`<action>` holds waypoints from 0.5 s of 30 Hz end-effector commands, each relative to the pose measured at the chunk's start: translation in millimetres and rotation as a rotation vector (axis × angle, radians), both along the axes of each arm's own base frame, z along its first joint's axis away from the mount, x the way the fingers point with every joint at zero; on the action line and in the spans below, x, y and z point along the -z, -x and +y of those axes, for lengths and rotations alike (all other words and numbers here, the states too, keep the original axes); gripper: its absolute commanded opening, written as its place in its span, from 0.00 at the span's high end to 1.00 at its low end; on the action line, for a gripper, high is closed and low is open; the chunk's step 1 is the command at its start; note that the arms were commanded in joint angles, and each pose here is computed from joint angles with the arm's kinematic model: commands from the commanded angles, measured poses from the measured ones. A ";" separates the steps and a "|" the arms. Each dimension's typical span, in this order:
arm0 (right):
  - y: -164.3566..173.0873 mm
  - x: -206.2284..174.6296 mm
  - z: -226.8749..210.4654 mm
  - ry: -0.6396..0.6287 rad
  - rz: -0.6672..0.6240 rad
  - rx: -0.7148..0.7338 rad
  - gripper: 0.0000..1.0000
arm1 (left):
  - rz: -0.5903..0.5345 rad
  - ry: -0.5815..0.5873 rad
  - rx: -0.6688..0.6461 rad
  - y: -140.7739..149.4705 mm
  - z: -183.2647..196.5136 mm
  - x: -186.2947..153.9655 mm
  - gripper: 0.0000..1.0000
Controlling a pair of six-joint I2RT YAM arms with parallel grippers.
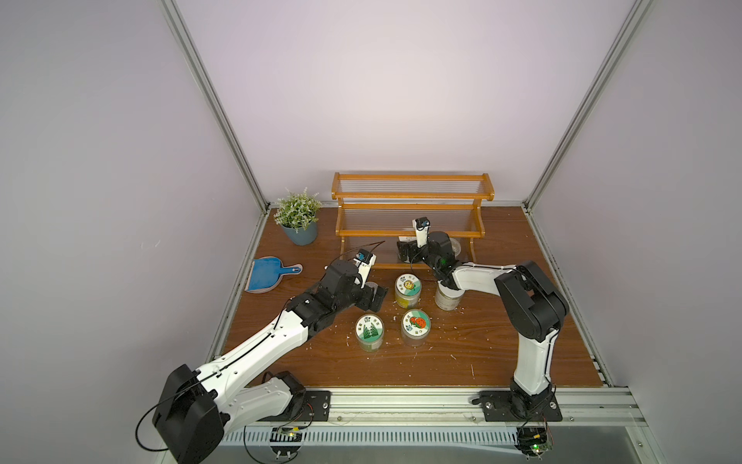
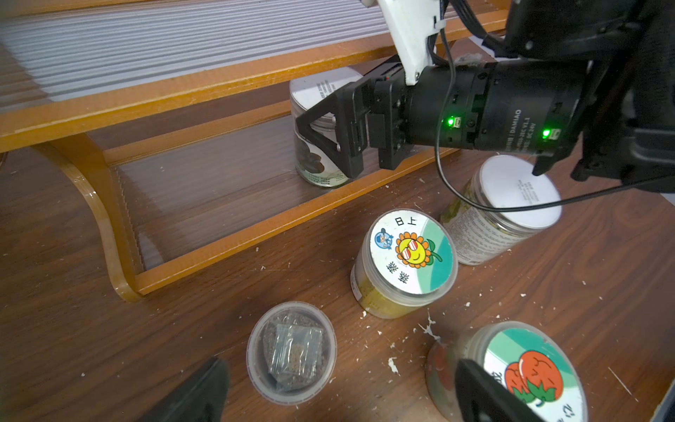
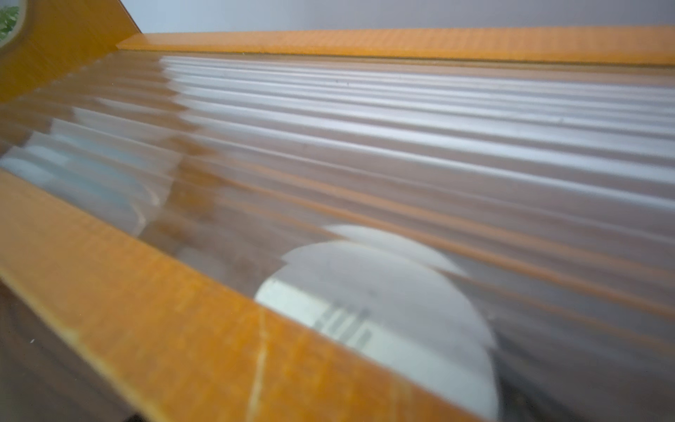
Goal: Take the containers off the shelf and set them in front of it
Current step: 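Pick up a container from the shelf.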
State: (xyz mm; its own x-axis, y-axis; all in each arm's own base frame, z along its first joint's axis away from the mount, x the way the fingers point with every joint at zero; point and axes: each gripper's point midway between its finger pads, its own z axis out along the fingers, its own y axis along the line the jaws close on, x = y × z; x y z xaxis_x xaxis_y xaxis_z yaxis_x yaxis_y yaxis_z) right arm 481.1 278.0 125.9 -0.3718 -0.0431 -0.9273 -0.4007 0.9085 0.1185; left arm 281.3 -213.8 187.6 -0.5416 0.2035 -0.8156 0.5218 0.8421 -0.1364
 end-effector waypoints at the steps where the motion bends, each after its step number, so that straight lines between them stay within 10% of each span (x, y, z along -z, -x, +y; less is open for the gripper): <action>1: -13.9 -33.9 0.2 -0.033 -0.105 0.034 0.01 | 0.000 -0.011 -0.021 -0.1 7.4 2.1 0.00; 15: 4.5 -46.9 6.1 -0.038 -0.153 -0.051 0.15 | 0.006 -0.016 -0.018 -0.1 7.2 4.8 0.00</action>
